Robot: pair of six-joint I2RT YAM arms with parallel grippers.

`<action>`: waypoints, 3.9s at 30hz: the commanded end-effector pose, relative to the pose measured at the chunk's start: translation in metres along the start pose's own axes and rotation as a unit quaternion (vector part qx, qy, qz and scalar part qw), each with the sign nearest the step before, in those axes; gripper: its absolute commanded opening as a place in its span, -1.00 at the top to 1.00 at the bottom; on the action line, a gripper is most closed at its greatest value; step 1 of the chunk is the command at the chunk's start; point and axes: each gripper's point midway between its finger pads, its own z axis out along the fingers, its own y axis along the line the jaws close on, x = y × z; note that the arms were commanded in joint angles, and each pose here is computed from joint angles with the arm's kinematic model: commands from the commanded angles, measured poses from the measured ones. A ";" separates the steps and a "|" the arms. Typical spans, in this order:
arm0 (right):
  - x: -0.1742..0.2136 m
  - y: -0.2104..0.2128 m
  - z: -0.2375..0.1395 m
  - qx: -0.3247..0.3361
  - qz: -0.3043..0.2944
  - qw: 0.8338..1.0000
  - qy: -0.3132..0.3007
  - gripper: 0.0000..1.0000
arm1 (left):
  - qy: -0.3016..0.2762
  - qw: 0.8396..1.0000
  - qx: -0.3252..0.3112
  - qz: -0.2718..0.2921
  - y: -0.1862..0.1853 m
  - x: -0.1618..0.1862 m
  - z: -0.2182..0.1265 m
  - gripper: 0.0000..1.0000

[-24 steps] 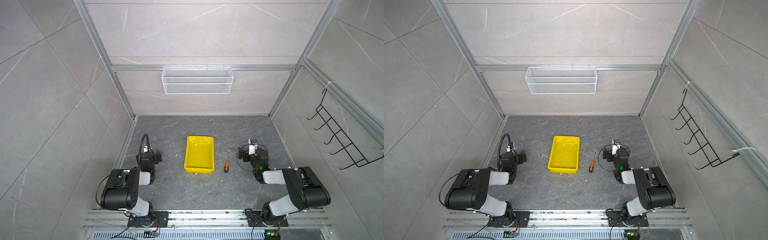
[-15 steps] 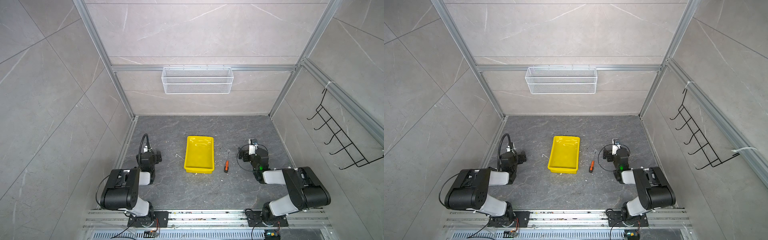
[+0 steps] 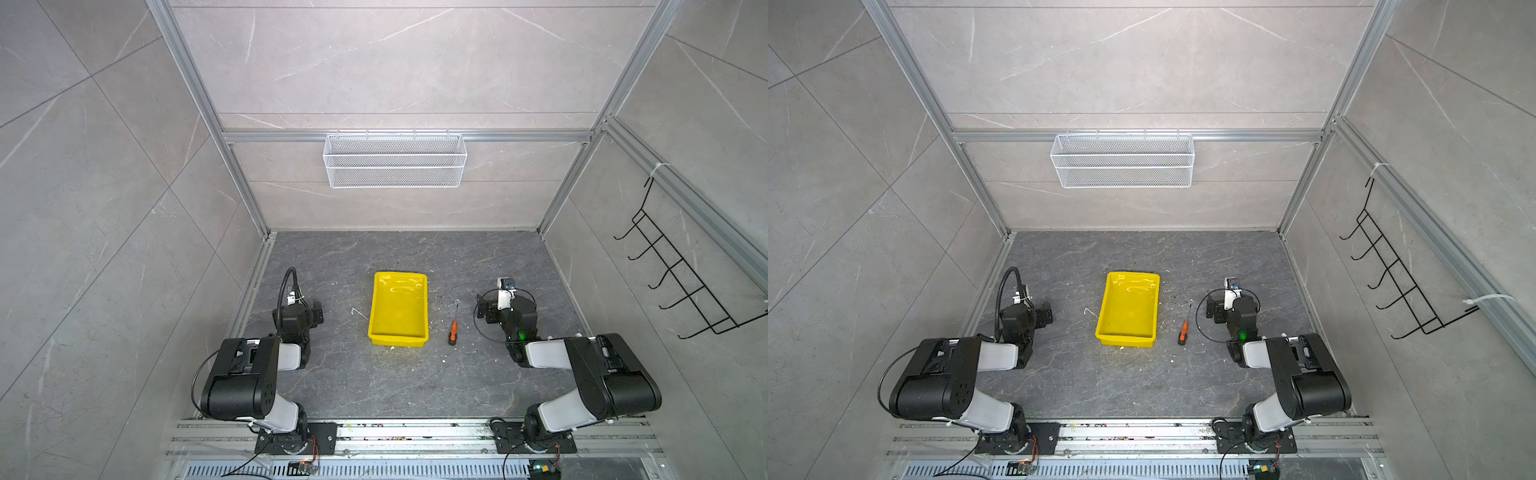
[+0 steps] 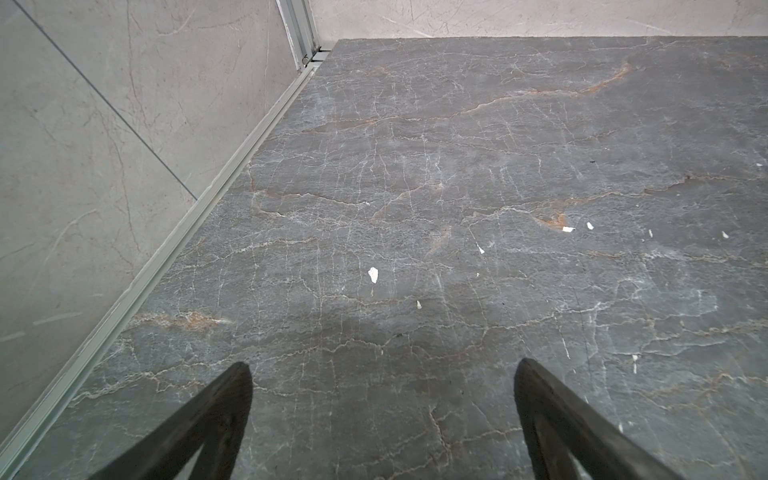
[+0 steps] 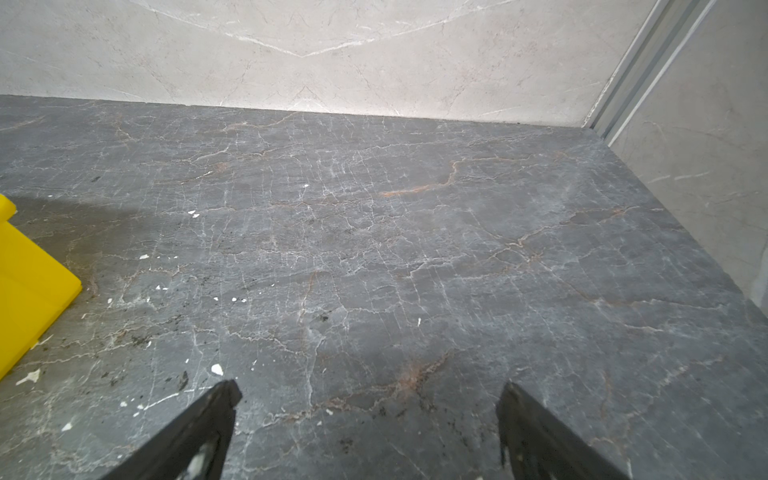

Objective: Put the screwdriver in the bin
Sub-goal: 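Move the right gripper toward the orange-handled screwdriver beside the yellow bin, then lower the right gripper and close it on the screwdriver handle, then lift the screwdriver with the right gripper and carry it over the bin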

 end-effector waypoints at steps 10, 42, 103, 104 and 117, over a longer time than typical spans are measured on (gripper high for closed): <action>-0.013 -0.013 -0.004 0.059 0.001 0.998 -0.021 -0.98 | -0.041 0.999 0.000 -0.015 0.001 -0.025 0.000 -1.00; 0.006 0.034 -0.138 0.128 0.284 0.922 0.229 -0.97 | 0.075 0.916 0.354 -0.176 -0.151 -0.102 -0.094 -1.00; 0.006 0.121 -0.105 0.095 0.183 0.928 0.312 0.56 | 0.183 0.952 0.080 -0.231 -0.073 -0.041 -0.061 -1.00; -0.004 0.127 -0.105 0.097 0.161 0.935 0.301 0.56 | 0.181 0.952 0.081 -0.232 -0.074 -0.041 -0.061 -1.00; -0.048 0.317 -0.062 -0.016 0.049 0.959 0.280 0.54 | 0.166 0.951 0.099 -0.239 -0.077 -0.040 -0.057 -1.00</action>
